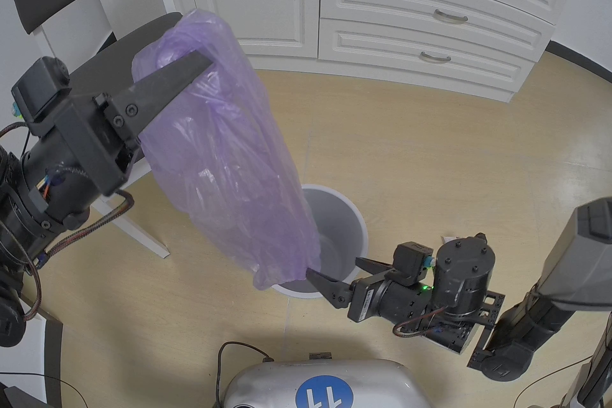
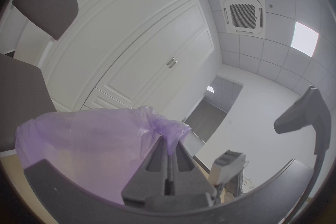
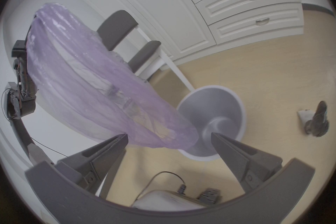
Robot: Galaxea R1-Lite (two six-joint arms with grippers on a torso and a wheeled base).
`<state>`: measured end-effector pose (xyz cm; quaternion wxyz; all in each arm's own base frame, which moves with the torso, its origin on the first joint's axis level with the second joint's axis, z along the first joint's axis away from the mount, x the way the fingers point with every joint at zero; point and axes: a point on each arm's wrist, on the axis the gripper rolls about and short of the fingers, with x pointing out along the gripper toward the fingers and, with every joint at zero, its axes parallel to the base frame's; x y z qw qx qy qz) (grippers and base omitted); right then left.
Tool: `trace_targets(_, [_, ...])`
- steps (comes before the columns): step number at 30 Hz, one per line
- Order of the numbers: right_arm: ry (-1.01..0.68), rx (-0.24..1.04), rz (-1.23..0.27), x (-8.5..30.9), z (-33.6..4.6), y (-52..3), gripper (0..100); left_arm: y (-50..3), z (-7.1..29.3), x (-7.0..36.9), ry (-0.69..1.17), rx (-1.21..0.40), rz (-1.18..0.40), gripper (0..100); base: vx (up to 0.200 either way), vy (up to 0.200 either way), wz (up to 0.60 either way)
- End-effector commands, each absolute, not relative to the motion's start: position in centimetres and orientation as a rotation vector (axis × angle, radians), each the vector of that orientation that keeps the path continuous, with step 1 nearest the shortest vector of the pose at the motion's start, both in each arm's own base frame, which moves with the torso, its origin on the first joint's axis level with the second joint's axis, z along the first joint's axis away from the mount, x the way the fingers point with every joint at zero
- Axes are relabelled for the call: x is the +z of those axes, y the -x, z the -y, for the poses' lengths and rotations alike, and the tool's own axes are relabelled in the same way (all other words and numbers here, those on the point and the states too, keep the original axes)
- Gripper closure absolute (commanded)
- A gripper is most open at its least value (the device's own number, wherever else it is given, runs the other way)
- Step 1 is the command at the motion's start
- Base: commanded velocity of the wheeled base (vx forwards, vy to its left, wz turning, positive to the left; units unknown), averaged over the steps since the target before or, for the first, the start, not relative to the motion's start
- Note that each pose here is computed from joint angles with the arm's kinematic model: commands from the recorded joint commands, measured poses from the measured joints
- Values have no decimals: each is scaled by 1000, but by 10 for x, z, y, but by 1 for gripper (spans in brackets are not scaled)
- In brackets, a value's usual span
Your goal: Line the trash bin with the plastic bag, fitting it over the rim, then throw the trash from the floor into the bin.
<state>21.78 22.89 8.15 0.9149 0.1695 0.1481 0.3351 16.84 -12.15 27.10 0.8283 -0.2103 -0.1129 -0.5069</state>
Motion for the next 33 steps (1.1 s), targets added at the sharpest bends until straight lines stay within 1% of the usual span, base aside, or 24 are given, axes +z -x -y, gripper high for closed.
trace_targets(1, [-324, 597, -255, 120, -192, -226, 0, -180, 106, 255, 392, -1095, 193, 100, 0, 0, 0])
trace_targets(5, [-284, 517, -330, 140, -169, -231, 0, -189, 94, 242, 341, -1141, 176, 100, 0, 0, 0])
trace_targets(6, [-275, 497, -372, 147, -161, -234, 0, -195, 89, 236, 319, -1164, 172, 100, 0, 0, 0])
trace_targets(8, [-272, 491, -403, 148, -156, -236, 0, -198, 87, 232, 304, -1179, 171, 100, 0, 0, 0])
trace_targets(9, [-270, 492, -453, 147, -151, -241, 0, -203, 84, 227, 284, -1201, 183, 100, 0, 0, 0])
trace_targets(12, [-273, 483, -484, 141, -148, -248, 0, -211, 85, 222, 264, -1231, 186, 100, 0, 0, 0])
trace_targets(14, [-270, 460, -503, 134, -146, -256, 0, -227, 82, 231, 193, -1336, 193, 100, 0, 0, 0])
trace_targets(15, [-270, 460, -503, 134, -146, -256, 0, -227, 82, 231, 193, -1336, 193, 100, 0, 0, 0])
trace_targets(16, [-271, 450, -511, 131, -146, -261, 0, -241, 78, 238, 112, -1454, 185, 100, 0, 0, 0])
trace_targets(18, [-271, 450, -511, 131, -146, -261, 0, -241, 78, 238, 112, -1454, 185, 100, 0, 0, 0])
trace_targets(19, [-265, 450, -531, 125, -149, -264, 0, -251, 74, 247, 41, -1591, 143, 100, 0, 0, 0])
trace_targets(21, [-263, 453, -541, 122, -151, -263, 0, -252, 74, 250, 31, -1620, 127, 100, 0, 0, 0])
trace_targets(22, [-257, 468, -554, 119, -155, -260, 0, -254, 74, 255, 16, -1667, 100, 100, 0, 0, 0])
trace_targets(24, [-250, 496, -565, 118, -163, -254, 0, -255, 74, 261, -5, -1688, 105, 100, 0, 0, 0])
trace_targets(28, [-235, 539, -581, 117, -171, -241, 0, -263, 76, 268, -35, -1698, 131, 100, 0, 0, 0])
trace_targets(33, [-213, 647, -568, 128, -185, -207, 0, -277, 76, 272, -43, -1685, 148, 100, 0, 0, 0])
